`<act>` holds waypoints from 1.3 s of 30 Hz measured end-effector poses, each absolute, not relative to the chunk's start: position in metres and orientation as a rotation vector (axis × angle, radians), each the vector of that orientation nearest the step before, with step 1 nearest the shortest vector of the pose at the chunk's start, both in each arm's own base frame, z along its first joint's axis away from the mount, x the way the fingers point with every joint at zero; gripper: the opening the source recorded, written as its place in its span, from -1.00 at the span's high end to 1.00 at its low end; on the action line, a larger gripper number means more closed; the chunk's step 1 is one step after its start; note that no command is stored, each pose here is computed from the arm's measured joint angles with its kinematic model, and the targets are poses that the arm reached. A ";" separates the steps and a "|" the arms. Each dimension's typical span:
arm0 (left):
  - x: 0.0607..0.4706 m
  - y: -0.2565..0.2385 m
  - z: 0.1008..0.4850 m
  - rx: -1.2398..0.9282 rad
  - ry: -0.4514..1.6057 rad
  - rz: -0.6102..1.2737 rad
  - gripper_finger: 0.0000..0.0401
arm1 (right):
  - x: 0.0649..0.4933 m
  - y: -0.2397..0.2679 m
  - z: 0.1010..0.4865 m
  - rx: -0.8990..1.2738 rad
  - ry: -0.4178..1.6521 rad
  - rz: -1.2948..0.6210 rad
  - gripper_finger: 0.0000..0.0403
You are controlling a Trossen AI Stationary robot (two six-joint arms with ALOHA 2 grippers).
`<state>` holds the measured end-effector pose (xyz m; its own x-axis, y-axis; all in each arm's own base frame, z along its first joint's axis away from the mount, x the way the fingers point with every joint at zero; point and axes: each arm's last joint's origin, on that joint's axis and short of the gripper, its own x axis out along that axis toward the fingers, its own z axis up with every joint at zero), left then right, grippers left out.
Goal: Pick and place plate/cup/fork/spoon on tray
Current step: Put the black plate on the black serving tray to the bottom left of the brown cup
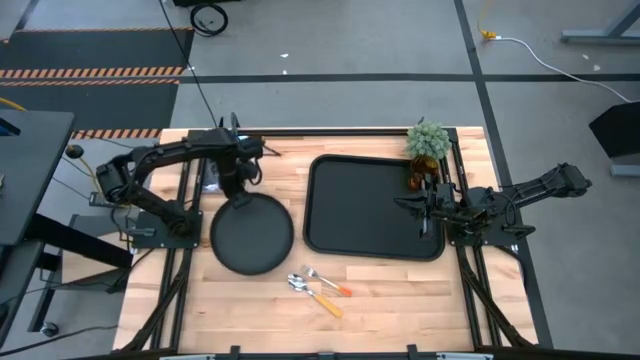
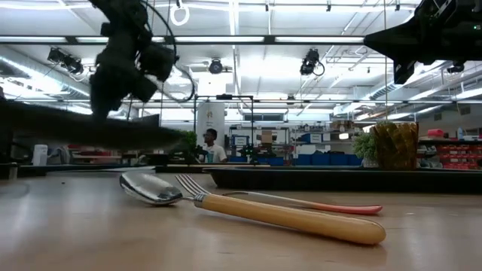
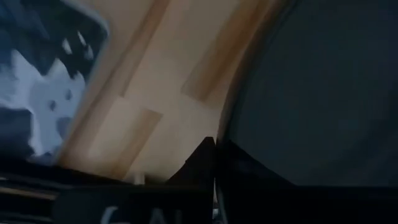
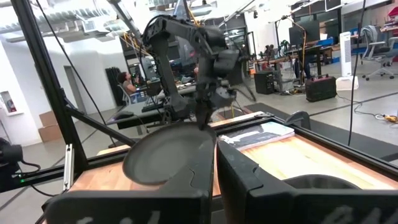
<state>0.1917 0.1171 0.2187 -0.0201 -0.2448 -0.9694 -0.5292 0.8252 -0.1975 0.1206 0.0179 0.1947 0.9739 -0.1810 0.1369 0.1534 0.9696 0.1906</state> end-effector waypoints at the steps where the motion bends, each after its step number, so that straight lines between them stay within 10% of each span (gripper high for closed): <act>1: 0.194 0.120 0.225 -0.621 1.583 0.256 0.93 | 0.121 0.018 0.195 0.180 -0.154 -0.170 0.87; 13: 0.255 0.152 0.260 -0.526 1.080 0.421 0.93 | 0.121 0.018 0.195 0.180 -0.155 -0.170 0.87; 39: 0.449 0.206 0.221 -0.455 1.131 0.277 0.92 | 0.121 0.018 0.195 0.180 -0.154 -0.170 0.87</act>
